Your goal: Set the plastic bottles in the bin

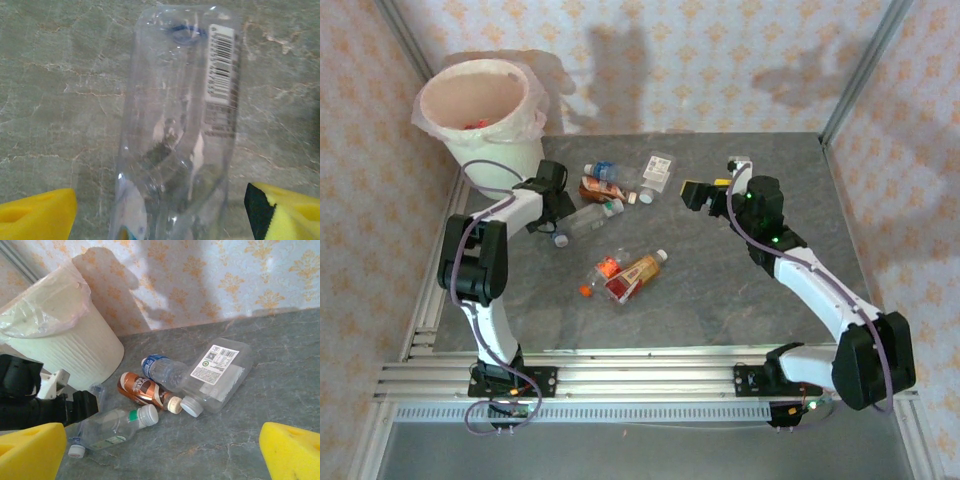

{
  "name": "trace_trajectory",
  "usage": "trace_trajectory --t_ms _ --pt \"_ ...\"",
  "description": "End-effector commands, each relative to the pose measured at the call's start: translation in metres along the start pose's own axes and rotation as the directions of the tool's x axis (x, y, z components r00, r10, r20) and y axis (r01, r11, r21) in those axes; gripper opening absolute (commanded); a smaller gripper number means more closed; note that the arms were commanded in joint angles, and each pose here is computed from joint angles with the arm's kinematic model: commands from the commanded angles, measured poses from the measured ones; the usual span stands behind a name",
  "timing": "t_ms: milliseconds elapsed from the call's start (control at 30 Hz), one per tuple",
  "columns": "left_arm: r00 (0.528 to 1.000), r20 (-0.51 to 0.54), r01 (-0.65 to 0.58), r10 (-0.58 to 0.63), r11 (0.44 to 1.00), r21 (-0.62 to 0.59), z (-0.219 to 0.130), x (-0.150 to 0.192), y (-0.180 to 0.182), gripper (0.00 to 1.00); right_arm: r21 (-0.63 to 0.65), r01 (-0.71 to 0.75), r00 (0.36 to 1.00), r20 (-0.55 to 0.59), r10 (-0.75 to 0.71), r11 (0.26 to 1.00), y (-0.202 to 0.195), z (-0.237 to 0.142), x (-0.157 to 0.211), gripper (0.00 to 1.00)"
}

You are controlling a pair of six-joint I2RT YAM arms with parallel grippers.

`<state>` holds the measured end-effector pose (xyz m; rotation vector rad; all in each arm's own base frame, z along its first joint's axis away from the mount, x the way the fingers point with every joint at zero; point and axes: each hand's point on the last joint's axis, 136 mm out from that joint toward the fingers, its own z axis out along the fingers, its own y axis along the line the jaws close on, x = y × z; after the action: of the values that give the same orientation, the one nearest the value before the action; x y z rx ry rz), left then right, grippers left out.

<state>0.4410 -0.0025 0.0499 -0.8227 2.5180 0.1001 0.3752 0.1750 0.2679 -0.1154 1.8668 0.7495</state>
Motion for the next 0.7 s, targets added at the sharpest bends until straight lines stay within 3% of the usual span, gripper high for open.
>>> trace_trajectory --t_ms 0,100,233,400,533,667 --pt "0.997 0.043 0.061 -0.06 0.998 -0.018 0.011 -0.017 0.001 0.87 -0.007 0.037 0.999 0.013 -0.037 0.999 0.004 -0.005 -0.001 0.99" --pt "0.998 0.029 0.06 -0.059 0.998 -0.027 0.021 -0.014 0.0 0.84 -0.002 0.037 0.999 0.011 -0.037 0.999 0.002 -0.005 0.0 0.99" --pt "0.999 0.008 0.054 -0.053 0.998 -0.014 0.03 -0.007 -0.002 0.71 0.0 0.031 0.999 0.014 -0.031 1.0 0.001 -0.003 0.0 0.99" --pt "0.998 0.064 0.027 -0.024 0.999 -0.037 0.01 -0.01 0.009 0.64 0.002 0.03 0.999 0.019 -0.03 1.0 0.002 -0.003 -0.002 0.99" --pt "0.987 0.162 -0.004 -0.002 0.999 0.039 -0.046 -0.031 0.005 0.61 0.008 0.035 0.999 0.025 -0.035 0.999 0.001 -0.002 -0.004 0.99" --pt "0.934 0.347 -0.165 0.087 0.965 0.203 -0.132 -0.049 -0.03 0.61 0.017 0.036 0.999 0.04 -0.037 0.999 -0.001 0.0 -0.009 0.99"
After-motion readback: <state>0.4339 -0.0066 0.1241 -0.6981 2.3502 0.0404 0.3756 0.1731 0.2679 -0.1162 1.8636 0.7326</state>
